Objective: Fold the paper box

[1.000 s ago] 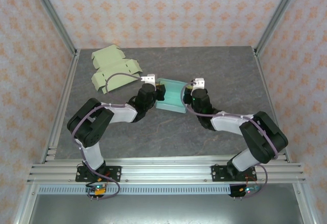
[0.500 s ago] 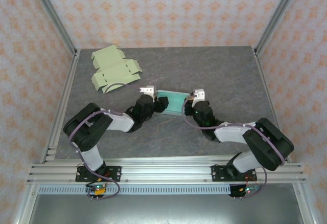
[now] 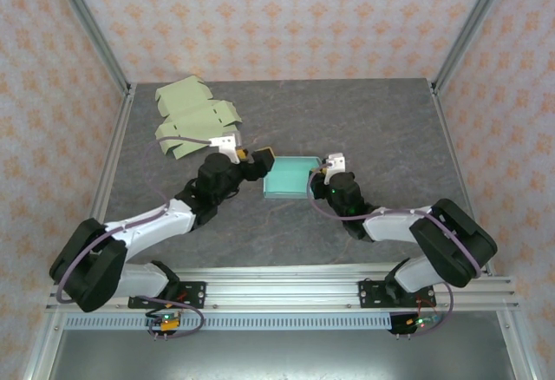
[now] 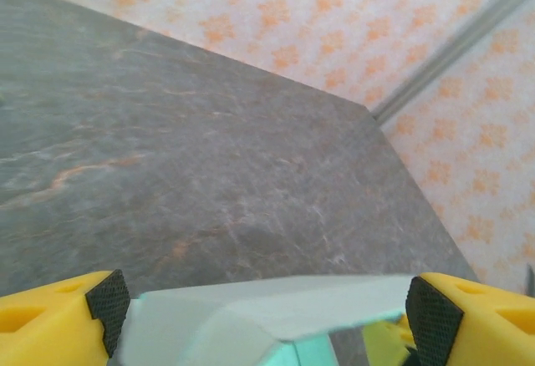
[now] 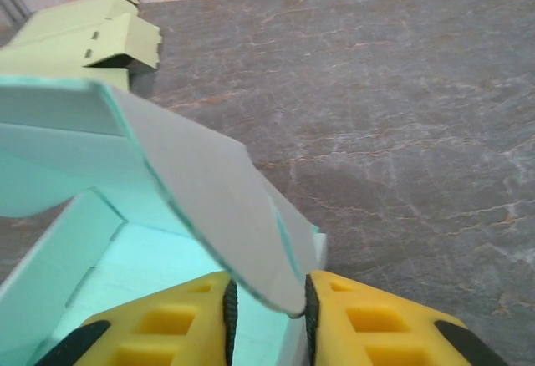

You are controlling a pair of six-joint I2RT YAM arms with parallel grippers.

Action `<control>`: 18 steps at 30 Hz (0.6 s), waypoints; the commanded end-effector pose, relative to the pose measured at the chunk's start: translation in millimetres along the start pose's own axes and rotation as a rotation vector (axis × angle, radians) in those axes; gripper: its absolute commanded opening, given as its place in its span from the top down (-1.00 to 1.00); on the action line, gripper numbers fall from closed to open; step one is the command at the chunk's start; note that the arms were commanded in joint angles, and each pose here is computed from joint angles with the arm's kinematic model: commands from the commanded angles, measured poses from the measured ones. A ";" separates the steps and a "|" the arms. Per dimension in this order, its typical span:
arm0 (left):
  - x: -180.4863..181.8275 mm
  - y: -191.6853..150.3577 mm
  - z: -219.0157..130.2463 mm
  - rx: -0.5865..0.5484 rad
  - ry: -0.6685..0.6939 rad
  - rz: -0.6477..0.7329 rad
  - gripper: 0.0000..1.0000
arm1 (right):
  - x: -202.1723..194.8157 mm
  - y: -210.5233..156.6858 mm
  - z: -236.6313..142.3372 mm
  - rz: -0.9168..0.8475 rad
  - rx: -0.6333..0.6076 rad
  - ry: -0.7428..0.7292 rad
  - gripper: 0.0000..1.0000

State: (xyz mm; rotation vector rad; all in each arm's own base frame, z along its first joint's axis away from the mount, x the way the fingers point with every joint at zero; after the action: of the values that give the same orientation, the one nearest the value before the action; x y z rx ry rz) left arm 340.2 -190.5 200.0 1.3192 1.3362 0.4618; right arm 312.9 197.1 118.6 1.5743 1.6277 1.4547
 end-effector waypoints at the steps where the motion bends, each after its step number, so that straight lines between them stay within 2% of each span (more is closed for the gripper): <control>1: 28.6 3.1 -3.4 0.139 0.129 -0.132 -0.78 | 17.5 21.3 -17.4 0.027 -0.042 0.097 0.07; 3: 26.2 8.3 3.0 0.222 0.085 -0.143 -0.75 | 13.7 28.7 -26.9 0.090 -0.032 0.085 -0.18; 5: 21.3 5.0 12.2 0.319 0.029 -0.164 -0.74 | 5.5 34.3 -34.3 0.164 -0.001 0.051 -0.25; 7: 11.5 -0.5 24.5 0.411 -0.070 -0.228 -0.70 | 4.8 39.6 -42.5 0.221 0.065 0.074 -0.43; 9: 6.3 -5.8 33.7 0.471 -0.105 -0.307 -0.71 | 9.3 43.5 -47.3 0.253 0.126 0.133 -0.54; 11: 6.4 -12.7 42.3 0.530 -0.096 -0.347 -0.71 | 10.3 47.0 -49.6 0.301 0.169 0.198 -0.62; 14: 21.3 -20.7 56.2 0.582 -0.014 -0.419 -0.70 | -7.1 56.5 -44.9 0.443 0.207 0.215 -0.68; 18: 26.2 -22.4 73.0 0.609 -0.004 -0.561 -0.65 | -6.6 67.0 -23.7 0.612 0.367 0.271 -0.70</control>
State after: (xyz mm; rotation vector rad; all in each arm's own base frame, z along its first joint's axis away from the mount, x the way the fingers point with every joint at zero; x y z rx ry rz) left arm 400.0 -202.3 139.9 1.4151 1.7790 -0.2301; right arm 325.9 146.8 176.1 2.1037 1.5946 1.7069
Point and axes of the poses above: each hand's point on the last joint's axis, 136 mm out from that joint toward the fingers, its own z axis out along the fingers, its own x axis along the line the jaws close on, y = z × x, the point moved 2 cm from there along -z, back along the fingers, and after that the axes turned 10 degrees about z, right-handed, at the moved point
